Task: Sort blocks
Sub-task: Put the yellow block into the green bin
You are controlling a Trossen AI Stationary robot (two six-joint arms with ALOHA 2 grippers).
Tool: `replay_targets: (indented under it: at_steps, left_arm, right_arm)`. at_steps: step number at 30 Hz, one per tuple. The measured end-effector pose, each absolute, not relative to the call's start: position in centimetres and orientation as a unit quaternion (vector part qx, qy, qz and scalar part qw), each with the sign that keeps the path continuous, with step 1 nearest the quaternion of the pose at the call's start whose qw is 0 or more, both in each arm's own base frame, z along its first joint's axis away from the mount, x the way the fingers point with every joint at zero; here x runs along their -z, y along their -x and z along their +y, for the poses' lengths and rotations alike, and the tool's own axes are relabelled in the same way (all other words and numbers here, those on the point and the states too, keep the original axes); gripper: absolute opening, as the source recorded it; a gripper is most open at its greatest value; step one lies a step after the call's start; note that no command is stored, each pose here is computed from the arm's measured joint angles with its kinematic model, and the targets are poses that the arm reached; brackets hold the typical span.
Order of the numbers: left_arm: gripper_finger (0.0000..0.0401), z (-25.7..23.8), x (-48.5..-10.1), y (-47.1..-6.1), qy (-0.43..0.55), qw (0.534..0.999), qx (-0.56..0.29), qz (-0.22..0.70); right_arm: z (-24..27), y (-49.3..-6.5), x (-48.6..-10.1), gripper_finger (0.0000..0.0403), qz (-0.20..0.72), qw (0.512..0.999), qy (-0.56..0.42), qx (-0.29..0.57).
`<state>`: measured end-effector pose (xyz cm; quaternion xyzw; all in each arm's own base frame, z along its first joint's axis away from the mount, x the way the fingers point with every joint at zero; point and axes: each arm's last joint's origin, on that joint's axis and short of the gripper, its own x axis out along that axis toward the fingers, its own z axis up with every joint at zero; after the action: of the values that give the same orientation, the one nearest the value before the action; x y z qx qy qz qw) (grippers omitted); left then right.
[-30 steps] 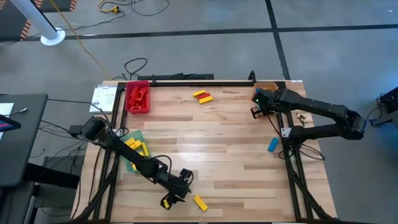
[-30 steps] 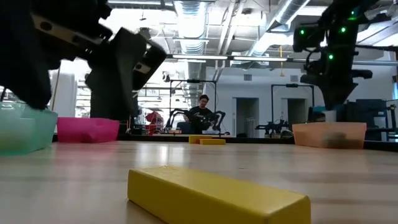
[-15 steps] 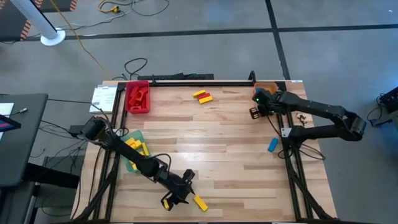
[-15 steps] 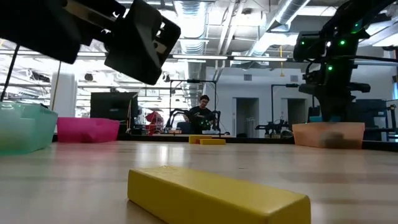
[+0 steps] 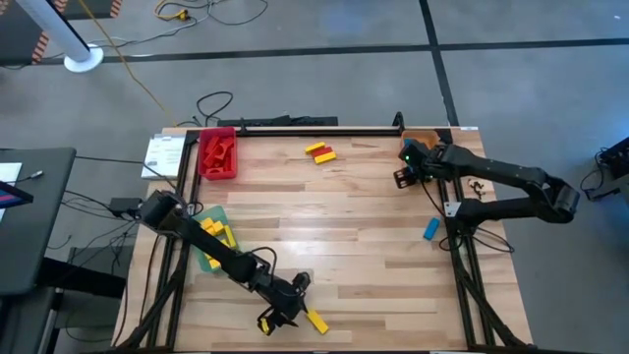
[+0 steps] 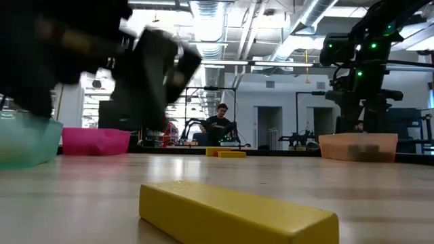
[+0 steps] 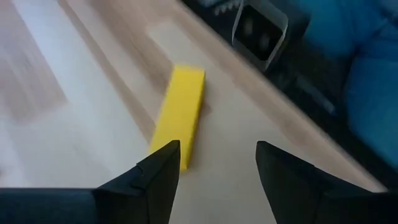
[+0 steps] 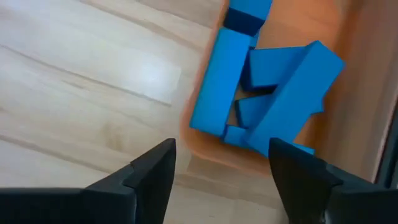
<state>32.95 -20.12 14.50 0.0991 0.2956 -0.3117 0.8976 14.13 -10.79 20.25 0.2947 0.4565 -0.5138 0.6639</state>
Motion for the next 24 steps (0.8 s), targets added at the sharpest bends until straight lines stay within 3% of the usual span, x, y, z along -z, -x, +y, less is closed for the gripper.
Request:
replay_targets:
  at_steps: [4, 14, 24]
  left_arm:
    - [0.0216, -20.1, -13.0, -33.3, -0.11, 0.897, 0.297, 0.309]
    - [0.027, -19.3, -13.8, -34.5, -0.121, 0.906, 0.285, 0.288]
    - [0.0268, -19.3, -12.2, -35.4, -0.125, 0.905, 0.31, 0.265]
  right_arm:
    - [-10.3, -14.2, -20.8, 0.0271, 0.443, 0.682, -0.29, 0.504]
    - [-8.7, -14.6, -23.1, 0.0272, 0.402, 0.738, -0.272, 0.469]
    - [-7.1, -16.1, -24.3, 0.0272, 0.371, 0.784, -0.261, 0.424]
